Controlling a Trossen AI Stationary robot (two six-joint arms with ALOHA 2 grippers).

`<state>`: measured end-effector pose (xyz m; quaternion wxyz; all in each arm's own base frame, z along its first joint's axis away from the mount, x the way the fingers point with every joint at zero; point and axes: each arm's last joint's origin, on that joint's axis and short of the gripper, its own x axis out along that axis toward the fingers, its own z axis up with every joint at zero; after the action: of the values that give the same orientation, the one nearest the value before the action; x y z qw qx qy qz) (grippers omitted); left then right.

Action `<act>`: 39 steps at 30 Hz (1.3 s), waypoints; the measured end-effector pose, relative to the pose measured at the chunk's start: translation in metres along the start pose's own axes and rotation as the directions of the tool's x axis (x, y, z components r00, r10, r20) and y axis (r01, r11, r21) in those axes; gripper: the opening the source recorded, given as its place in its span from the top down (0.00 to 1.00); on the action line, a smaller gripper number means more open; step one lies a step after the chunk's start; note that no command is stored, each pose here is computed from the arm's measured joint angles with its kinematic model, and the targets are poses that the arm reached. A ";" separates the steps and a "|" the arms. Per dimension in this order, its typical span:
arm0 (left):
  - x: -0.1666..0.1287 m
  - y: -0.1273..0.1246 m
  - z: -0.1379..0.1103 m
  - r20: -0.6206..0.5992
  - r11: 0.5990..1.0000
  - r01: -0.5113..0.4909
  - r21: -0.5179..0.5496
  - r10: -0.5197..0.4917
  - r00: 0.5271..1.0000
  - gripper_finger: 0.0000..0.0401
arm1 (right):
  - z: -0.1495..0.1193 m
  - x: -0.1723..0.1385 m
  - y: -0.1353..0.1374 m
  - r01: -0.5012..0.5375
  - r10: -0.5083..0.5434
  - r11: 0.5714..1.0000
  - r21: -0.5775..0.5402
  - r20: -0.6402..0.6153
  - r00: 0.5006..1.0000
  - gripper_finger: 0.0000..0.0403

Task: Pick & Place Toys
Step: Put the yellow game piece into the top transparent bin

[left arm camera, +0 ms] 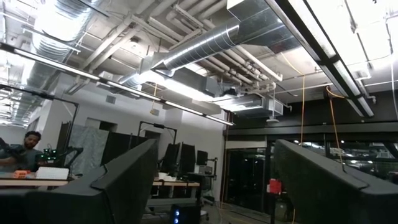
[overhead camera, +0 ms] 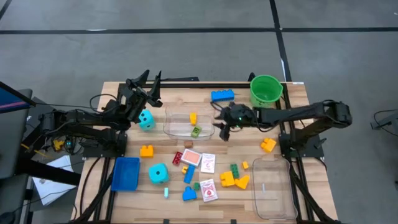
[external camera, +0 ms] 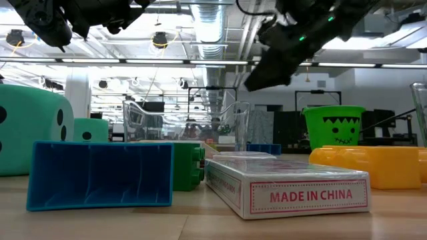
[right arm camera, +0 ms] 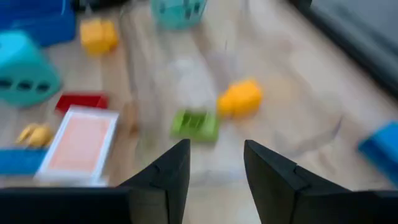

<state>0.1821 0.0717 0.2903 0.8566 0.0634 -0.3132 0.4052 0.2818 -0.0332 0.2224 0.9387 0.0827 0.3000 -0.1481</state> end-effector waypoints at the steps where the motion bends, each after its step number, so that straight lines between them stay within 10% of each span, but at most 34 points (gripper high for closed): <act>1: 0.000 0.000 0.000 0.000 1.000 0.000 0.000 0.000 1.000 0.21 | -0.003 -0.006 0.003 0.004 -0.004 1.000 0.013 -0.026 1.000 0.64; 14: 0.000 0.000 0.000 0.005 0.999 0.009 -0.034 -0.009 1.000 0.21 | -0.027 -0.062 -0.012 0.175 -0.120 0.972 0.158 -0.308 0.944 0.59; 24: 0.000 -0.001 0.001 0.010 0.999 0.033 -0.035 -0.032 0.999 0.21 | -0.058 -0.081 -0.050 0.494 -0.239 0.843 0.210 -0.677 0.696 0.39; 39: 0.000 -0.001 0.000 0.011 0.999 0.038 -0.030 -0.038 0.999 0.21 | -0.088 -0.085 -0.033 0.686 -0.156 0.658 0.309 -0.836 0.526 0.27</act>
<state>0.1826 0.0709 0.2908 0.8632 0.0586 -0.3227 0.3837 0.1574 -0.0229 0.1995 0.5738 0.3526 0.6040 -0.4262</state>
